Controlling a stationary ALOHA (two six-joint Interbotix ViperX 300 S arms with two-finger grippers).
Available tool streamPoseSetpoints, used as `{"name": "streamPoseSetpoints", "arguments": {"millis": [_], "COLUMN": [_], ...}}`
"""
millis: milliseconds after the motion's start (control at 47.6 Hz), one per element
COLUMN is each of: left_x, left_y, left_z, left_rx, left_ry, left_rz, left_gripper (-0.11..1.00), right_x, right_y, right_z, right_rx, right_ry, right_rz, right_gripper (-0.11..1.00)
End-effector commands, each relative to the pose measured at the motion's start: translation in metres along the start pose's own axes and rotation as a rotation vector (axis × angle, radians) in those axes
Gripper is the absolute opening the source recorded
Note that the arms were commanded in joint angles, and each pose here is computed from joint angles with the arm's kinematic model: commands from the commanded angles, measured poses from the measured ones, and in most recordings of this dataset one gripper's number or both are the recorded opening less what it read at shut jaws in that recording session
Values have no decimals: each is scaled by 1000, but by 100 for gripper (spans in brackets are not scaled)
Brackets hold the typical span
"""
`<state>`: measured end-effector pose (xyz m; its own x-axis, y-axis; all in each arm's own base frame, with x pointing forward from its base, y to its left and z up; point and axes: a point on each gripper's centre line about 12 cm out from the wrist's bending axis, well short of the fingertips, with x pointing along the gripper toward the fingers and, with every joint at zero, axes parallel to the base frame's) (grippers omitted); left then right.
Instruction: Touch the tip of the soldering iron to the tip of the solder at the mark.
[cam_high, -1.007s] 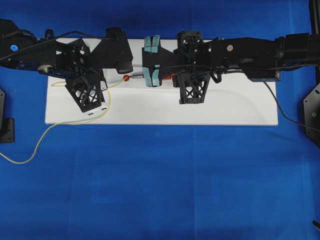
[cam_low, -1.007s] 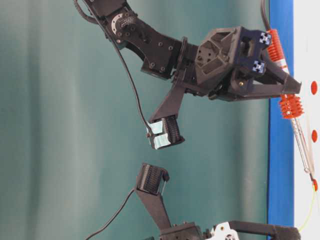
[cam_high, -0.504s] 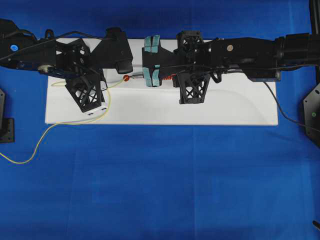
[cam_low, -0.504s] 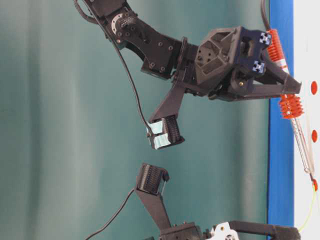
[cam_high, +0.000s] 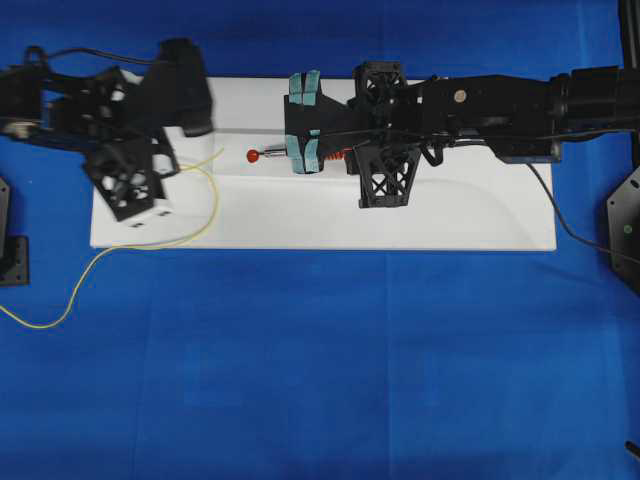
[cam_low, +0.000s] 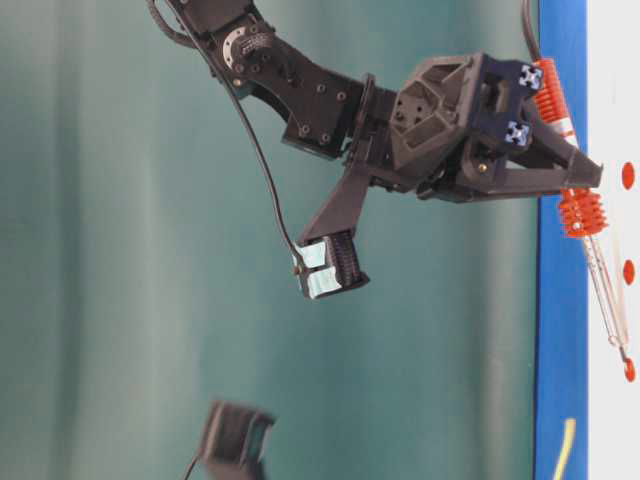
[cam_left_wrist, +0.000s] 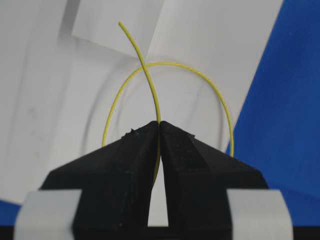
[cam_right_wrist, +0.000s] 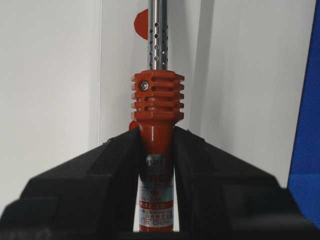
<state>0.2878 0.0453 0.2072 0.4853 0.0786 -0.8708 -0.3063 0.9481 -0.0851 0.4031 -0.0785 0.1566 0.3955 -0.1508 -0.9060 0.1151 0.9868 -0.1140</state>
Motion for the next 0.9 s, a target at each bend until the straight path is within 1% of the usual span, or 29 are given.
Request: {"name": "streamPoseSetpoints", "arguments": {"millis": [0, 168, 273, 441, 651, 797, 881], "left_x": [-17, -22, -23, -23, -23, -22, -23], "left_y": [1, 2, 3, 2, 3, 3, 3], "left_z": [-1, -14, -14, -14, -14, -15, -14], "left_rx": [-2, -18, -27, -26, -27, -27, -26], "left_ry": [-50, -56, -61, -60, -62, -61, -62], "left_rz": [-7, -10, -10, -11, -10, -10, -9], "left_gripper": [1, 1, 1, 1, 1, 1, 1], "right_x": [-10, -10, -10, -11, -35, -53, -61], "right_y": [-4, -4, -4, -4, -8, -11, -13], "right_z": [11, 11, 11, 12, 11, 1, -9], "right_rx": [6, 6, 6, 5, -12, -15, -9], "right_ry": [-44, -45, -44, -48, -91, -116, -119], "right_rz": [-7, -7, -6, -8, -31, -45, -47], "right_gripper": [7, 7, 7, 7, 7, 7, 7]}}
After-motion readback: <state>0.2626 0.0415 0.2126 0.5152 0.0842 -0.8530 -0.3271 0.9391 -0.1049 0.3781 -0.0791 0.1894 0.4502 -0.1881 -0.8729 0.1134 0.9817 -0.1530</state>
